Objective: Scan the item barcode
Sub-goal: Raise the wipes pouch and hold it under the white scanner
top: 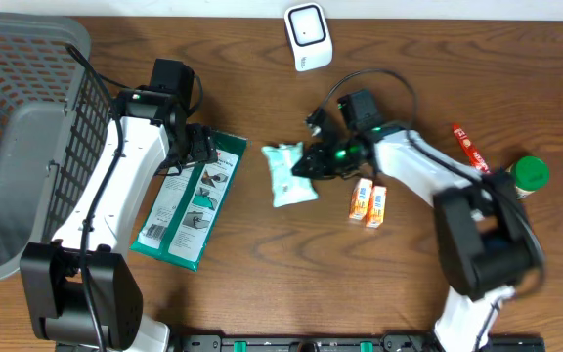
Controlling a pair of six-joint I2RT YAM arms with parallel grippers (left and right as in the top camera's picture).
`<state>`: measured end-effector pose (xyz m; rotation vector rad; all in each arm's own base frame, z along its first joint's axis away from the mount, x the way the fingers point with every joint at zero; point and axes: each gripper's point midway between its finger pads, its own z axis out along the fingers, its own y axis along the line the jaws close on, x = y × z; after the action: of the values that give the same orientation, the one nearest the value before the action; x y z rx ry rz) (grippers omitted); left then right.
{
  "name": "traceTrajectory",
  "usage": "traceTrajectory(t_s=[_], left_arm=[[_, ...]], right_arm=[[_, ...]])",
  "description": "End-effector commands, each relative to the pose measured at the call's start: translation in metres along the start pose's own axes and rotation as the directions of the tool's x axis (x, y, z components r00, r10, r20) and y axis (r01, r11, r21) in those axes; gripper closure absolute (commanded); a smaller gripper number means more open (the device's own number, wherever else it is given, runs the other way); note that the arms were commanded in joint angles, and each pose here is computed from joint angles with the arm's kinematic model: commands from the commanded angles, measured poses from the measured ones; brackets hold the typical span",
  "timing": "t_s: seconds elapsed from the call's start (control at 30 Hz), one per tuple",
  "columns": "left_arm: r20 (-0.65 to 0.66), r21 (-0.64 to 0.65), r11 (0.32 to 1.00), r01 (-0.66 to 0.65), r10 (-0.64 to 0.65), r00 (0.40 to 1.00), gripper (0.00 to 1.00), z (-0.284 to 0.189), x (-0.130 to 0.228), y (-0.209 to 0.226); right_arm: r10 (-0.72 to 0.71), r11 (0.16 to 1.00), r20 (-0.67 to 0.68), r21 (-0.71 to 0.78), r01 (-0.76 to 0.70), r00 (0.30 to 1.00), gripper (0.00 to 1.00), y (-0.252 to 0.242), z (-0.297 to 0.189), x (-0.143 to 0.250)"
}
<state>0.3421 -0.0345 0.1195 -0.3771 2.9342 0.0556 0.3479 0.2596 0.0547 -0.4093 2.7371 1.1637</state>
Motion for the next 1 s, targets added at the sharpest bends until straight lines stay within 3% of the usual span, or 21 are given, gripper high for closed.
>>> traceTrajectory(t_s=[0.0,0.13,0.23,0.37,0.7,0.97], left_arm=[[0.015,-0.004,1.000,0.001,-0.001,1.000,0.13,-0.005,-0.004,0.001],[0.015,-0.004,1.000,0.001,-0.001,1.000,0.13,-0.005,-0.004,0.001],[0.015,-0.004,1.000,0.001,-0.001,1.000,0.13,-0.005,-0.004,0.001],[0.015,-0.004,1.000,0.001,-0.001,1.000,0.13,-0.005,-0.004,0.001],[0.015,-0.004,1.000,0.001,-0.001,1.000,0.13,-0.005,-0.004,0.001],[0.015,-0.004,1.000,0.001,-0.001,1.000,0.13,-0.005,-0.004,0.001]], right_arm=[[-0.268,0.938,0.156,0.267,0.220,0.951,0.99,0.015,-0.064,-0.034],[-0.441,0.847,0.195,0.412,0.335,0.876,0.99,0.034,-0.114,-0.041],[-0.496,0.801,0.257,0.506,0.322,0.829,0.99,0.048,-0.152,-0.048],[-0.625,0.709,0.207,0.554,0.436,0.753,0.99,0.077,-0.186,-0.037],[-0.650,0.508,0.131,0.807,0.300,0.749,0.99,0.123,-0.311,-0.059],[-0.713,0.317,-0.032,0.876,0.363,0.700,0.99,0.140,-0.309,-0.094]])
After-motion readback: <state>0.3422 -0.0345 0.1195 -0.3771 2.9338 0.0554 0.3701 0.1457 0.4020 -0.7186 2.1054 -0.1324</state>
